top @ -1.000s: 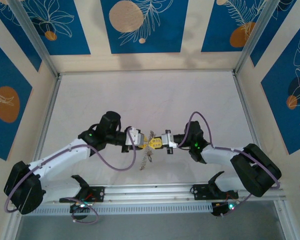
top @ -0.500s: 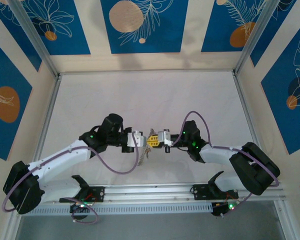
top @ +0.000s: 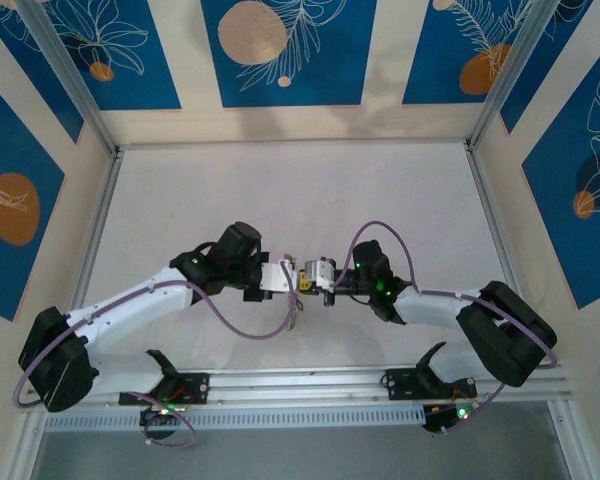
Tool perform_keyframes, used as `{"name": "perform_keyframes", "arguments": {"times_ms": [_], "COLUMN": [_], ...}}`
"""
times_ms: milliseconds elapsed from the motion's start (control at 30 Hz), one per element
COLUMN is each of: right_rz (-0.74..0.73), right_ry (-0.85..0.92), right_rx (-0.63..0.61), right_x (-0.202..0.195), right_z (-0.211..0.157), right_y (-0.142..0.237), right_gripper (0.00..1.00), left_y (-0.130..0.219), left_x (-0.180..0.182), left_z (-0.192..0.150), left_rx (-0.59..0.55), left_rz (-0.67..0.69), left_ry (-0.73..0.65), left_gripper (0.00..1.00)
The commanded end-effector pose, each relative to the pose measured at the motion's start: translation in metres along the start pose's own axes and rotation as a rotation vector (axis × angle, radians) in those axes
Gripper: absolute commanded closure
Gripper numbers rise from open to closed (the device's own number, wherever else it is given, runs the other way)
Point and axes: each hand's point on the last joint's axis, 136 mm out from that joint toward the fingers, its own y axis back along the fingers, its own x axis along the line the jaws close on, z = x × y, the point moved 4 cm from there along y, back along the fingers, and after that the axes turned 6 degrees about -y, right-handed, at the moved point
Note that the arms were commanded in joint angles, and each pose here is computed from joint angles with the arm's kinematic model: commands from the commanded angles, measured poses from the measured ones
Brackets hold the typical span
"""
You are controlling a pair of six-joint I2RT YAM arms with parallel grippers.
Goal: Put the keys on the keyring
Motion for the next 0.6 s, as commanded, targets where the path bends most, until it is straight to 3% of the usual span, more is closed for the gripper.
{"name": "perform_keyframes", "arguments": {"times_ms": [0, 567], "right_rz": [-0.051, -0.028], "right_ry": [0.059, 0.303], "right_rx": [-0.037, -0.142], "right_x": [-0.005, 0.016], "right_z": [0.009, 0.031], "right_y": [0.002, 0.037], "right_gripper": [1.0, 1.0], "left_y": [0.011, 0.045], "left_x": [0.005, -0.004], "left_z": [0.024, 0.026], "left_rx": [-0.092, -0.183], "left_rz": [0.017, 0.114], "left_ry": [-0.035, -0.043], "left_gripper": [0.67, 0.51]}}
